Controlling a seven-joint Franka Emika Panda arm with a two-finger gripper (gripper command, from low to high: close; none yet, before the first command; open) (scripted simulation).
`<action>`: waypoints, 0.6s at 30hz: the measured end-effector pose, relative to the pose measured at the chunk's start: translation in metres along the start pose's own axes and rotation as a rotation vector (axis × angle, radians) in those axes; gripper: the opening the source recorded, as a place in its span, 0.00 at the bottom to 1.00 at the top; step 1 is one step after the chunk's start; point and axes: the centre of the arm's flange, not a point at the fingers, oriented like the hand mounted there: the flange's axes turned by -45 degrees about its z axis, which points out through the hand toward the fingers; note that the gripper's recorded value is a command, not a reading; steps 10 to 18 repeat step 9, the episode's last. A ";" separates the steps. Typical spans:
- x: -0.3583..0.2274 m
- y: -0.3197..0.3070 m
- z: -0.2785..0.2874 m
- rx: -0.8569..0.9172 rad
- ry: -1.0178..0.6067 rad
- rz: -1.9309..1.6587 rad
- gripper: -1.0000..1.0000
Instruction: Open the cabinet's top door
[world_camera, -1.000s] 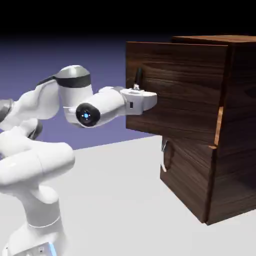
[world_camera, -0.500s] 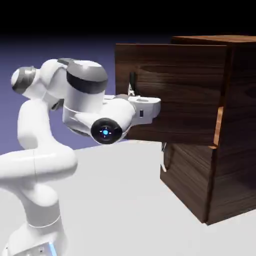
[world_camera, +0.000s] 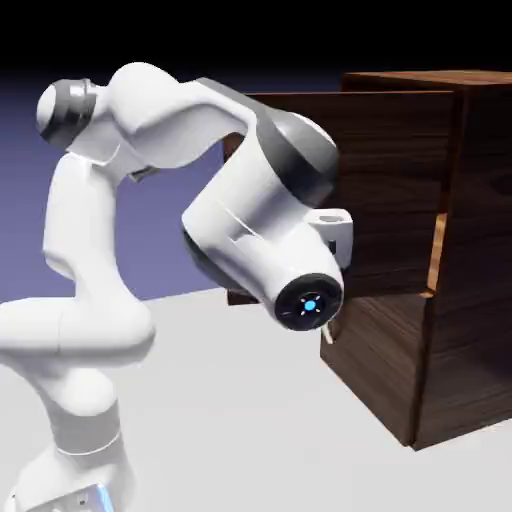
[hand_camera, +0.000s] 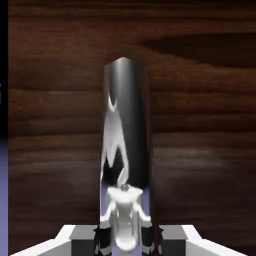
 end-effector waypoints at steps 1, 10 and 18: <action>0.000 0.003 -0.006 0.021 0.000 0.000 0.00; 0.000 0.027 -0.043 0.163 0.000 0.000 1.00; 0.000 0.027 -0.043 0.163 0.000 0.000 1.00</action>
